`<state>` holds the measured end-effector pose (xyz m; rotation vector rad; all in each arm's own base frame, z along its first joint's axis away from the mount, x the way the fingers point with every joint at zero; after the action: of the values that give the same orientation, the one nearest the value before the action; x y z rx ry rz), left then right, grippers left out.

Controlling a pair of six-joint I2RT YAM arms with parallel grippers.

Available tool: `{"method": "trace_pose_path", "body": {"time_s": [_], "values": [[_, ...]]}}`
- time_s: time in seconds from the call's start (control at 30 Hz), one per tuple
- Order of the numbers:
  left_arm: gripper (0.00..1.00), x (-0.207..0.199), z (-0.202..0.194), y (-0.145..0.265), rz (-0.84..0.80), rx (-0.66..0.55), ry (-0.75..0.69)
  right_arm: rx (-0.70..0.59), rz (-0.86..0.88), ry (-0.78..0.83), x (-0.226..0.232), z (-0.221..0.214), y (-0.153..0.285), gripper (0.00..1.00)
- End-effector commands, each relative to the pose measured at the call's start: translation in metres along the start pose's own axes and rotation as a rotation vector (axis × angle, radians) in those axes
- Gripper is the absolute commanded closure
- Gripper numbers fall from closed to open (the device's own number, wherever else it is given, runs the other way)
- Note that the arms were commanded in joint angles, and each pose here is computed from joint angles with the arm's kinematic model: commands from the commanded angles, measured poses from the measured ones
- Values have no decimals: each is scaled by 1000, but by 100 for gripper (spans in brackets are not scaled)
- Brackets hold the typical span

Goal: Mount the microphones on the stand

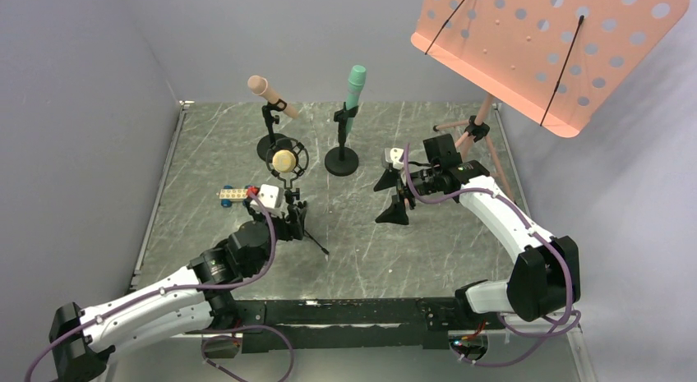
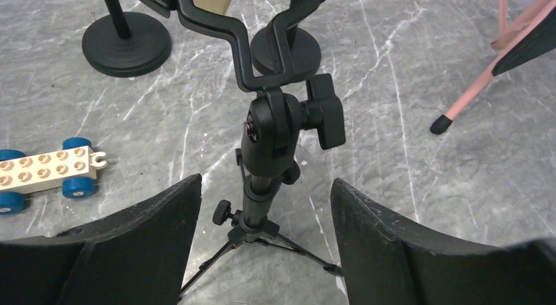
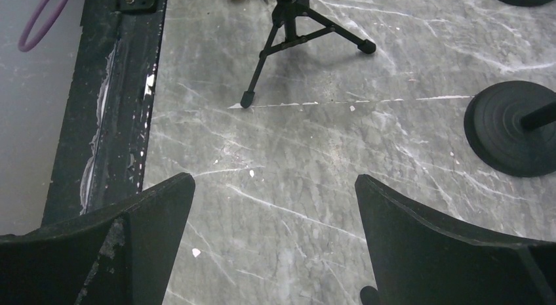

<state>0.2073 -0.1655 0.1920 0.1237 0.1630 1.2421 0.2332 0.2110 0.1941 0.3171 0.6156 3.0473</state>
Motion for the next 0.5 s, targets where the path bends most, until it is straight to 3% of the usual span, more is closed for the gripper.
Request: {"method": "trace_pose_path", "body": {"time_s": [0.0, 0.27, 0.47], "values": [[26, 2, 25, -8, 36, -67, 4, -25, 0, 68, 0, 13, 4, 0], [48, 1, 19, -16, 45, -28, -51, -18, -4, 62, -2, 10, 4, 0], [46, 3, 25, -19, 53, -73, -50, -16, -3, 56, -3, 9, 3, 0]]}}
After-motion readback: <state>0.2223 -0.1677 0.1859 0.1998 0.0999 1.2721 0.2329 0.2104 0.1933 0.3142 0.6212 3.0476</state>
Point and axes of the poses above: each gripper's point midway between its finger pads, its own y axis back along the fingers, its own x axis along the line the jaws close on, z = x × y, the point moved 2 cm from there along y, back along the fingers, and after that the axes turned 7 degrees about -y, right-handed, at the moved point
